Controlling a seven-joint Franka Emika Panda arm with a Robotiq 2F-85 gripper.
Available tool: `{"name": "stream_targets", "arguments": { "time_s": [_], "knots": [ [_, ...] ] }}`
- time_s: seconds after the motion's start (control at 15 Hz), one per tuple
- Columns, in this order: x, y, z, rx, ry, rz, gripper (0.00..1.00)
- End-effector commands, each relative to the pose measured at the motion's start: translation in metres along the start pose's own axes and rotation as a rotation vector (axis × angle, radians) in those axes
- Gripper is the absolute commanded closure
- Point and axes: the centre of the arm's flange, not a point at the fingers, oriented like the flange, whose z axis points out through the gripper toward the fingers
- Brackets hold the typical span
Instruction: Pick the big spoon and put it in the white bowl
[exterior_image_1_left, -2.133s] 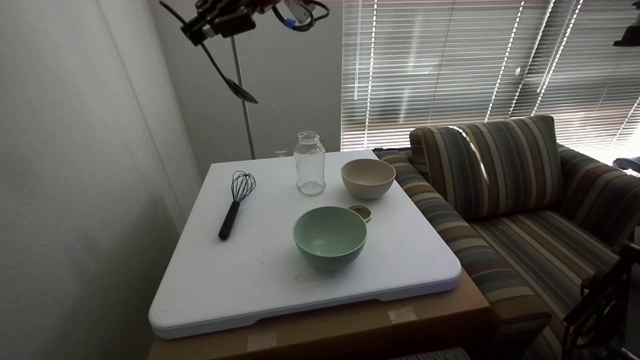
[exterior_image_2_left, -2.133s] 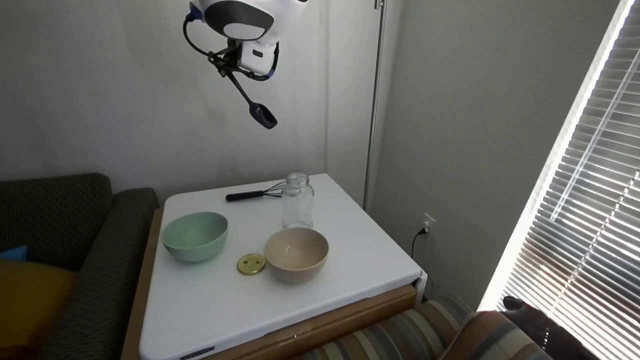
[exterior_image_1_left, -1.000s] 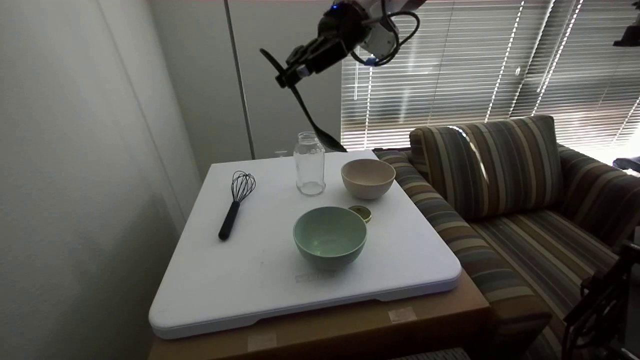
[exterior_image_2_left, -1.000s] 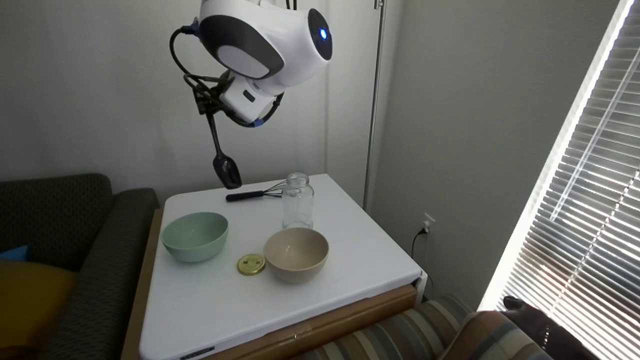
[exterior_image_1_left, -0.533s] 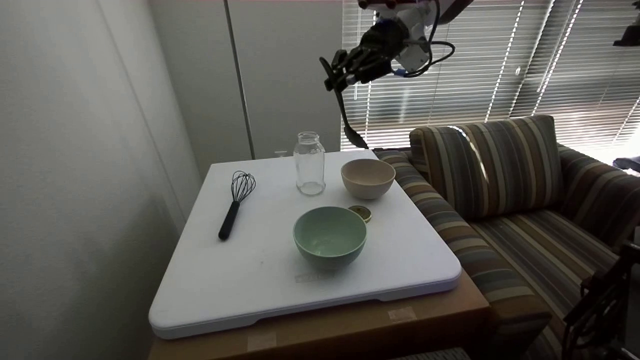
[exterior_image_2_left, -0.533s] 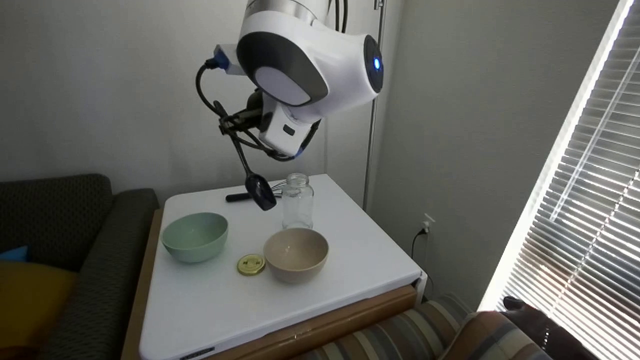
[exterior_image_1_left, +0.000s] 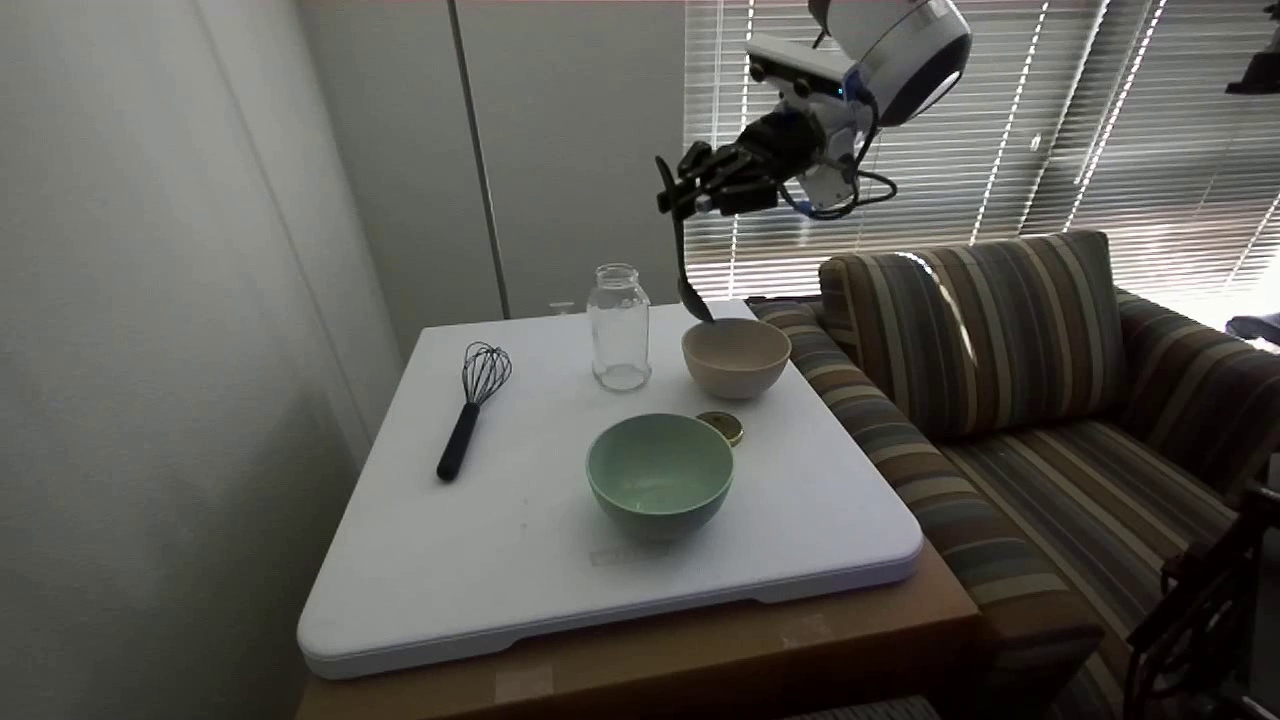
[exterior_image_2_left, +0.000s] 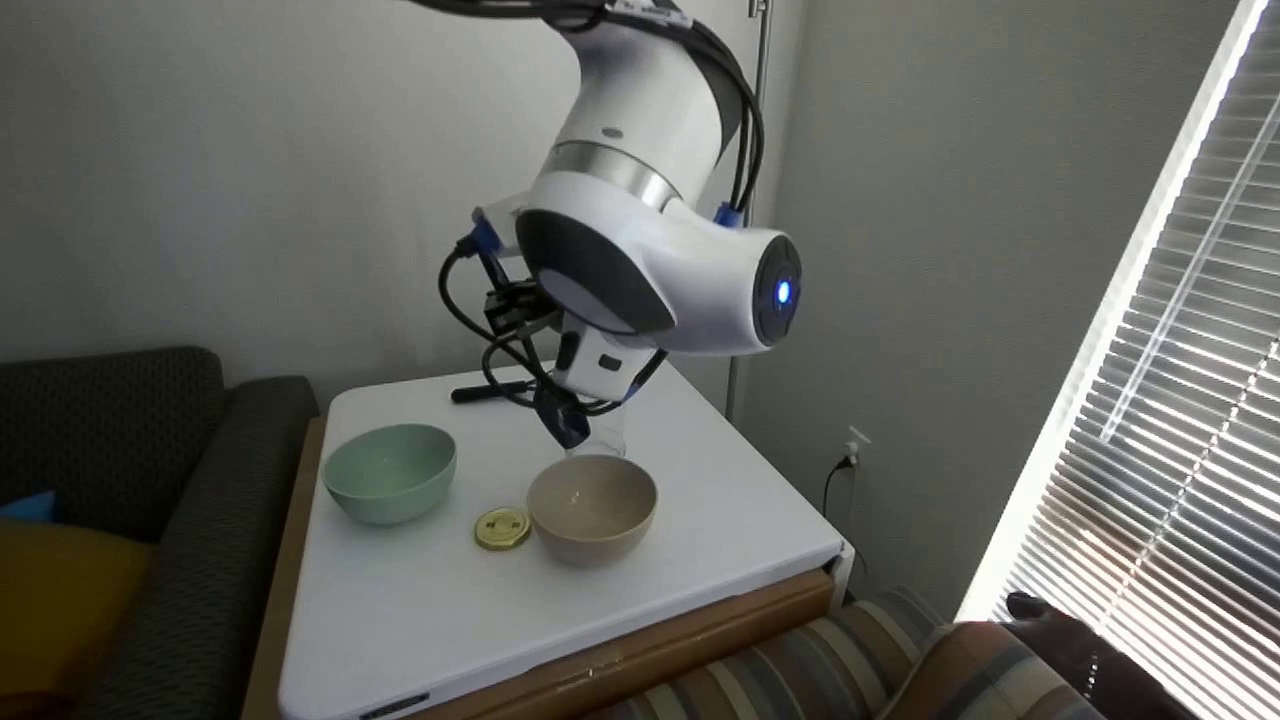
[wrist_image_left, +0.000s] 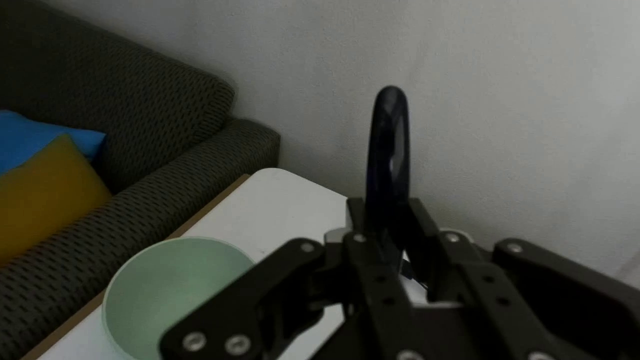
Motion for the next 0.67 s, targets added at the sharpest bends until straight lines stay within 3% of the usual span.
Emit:
{"name": "stream_targets", "arguments": {
  "time_s": [0.0, 0.27, 0.6],
  "knots": [
    [0.027, -0.003, 0.002, 0.041, 0.018, 0.014, 0.95],
    [0.046, -0.004, 0.0, 0.031, 0.082, 0.022, 0.95],
    [0.089, 0.003, -0.017, 0.079, 0.148, 0.1, 0.95]
  ]
}}
